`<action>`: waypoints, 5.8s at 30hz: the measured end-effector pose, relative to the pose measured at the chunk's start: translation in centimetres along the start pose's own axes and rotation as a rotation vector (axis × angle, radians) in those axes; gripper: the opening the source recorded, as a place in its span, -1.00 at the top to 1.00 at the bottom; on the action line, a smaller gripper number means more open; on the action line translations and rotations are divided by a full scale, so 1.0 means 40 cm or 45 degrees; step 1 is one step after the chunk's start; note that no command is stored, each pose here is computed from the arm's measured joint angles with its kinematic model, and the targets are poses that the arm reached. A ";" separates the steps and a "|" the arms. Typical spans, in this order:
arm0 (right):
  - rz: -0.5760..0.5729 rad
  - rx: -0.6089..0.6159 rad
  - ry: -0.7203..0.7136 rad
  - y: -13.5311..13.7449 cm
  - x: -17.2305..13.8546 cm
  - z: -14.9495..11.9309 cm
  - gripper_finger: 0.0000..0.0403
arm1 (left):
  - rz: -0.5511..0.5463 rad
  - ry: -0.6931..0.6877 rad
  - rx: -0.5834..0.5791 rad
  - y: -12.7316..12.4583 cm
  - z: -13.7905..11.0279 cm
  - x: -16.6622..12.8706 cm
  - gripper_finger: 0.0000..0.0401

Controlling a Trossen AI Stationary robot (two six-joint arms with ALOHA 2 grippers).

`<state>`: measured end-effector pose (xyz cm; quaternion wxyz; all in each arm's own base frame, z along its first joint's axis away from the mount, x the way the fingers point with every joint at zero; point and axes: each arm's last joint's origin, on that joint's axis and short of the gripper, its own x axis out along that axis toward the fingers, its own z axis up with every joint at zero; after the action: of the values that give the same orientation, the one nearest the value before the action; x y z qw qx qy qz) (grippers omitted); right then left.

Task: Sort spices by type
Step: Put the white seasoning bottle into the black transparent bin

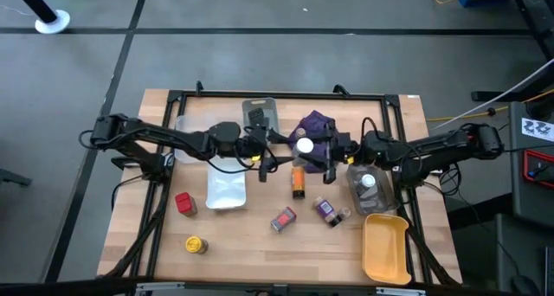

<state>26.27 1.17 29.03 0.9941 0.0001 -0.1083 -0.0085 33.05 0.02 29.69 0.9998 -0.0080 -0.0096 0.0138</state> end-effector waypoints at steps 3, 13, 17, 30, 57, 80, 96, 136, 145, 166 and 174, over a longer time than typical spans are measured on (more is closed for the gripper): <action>-0.022 0.000 0.007 0.000 0.011 -0.017 -0.07 | -0.005 -0.008 0.001 -0.003 -0.010 0.010 -0.13; -0.037 0.005 -0.064 0.000 0.021 -0.019 -0.07 | -0.004 0.050 -0.005 -0.005 -0.034 0.019 -0.13; -0.039 0.007 -0.095 -0.001 0.020 -0.013 -0.07 | -0.003 0.083 -0.008 -0.004 -0.040 0.019 -0.13; -0.048 0.007 -0.085 -0.001 0.025 -0.023 -0.07 | 0.004 0.142 0.000 -0.004 -0.075 0.036 0.00; -0.025 0.041 0.642 0.004 0.068 -0.003 -0.42 | -0.003 0.554 0.012 -0.003 -0.154 0.018 0.08; 0.182 -0.023 1.052 0.016 0.105 0.014 -0.42 | -0.113 0.703 0.079 -0.032 -0.181 0.002 0.08; 0.264 0.012 1.092 0.021 0.099 0.008 -0.42 | -0.103 0.740 0.077 -0.030 -0.183 -0.001 0.08; 0.156 0.047 1.181 0.018 0.107 -0.029 -0.04 | -0.085 0.722 -0.016 -0.032 -0.180 0.001 -0.50; 0.044 0.074 1.478 0.009 0.049 0.077 -0.04 | -0.081 0.726 -0.020 -0.032 -0.180 0.000 -0.61; -0.324 0.063 2.023 -0.014 -0.100 0.147 -0.04 | -0.077 0.728 -0.028 -0.031 -0.181 0.000 -0.61; -0.480 0.139 1.963 -0.023 -0.201 0.130 -0.04 | -0.076 0.729 -0.028 -0.031 -0.181 0.000 -0.61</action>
<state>17.30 0.38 32.37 0.7694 0.0731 0.6118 -0.1687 33.22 -1.33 22.46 0.9617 -0.0222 0.2726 -0.0187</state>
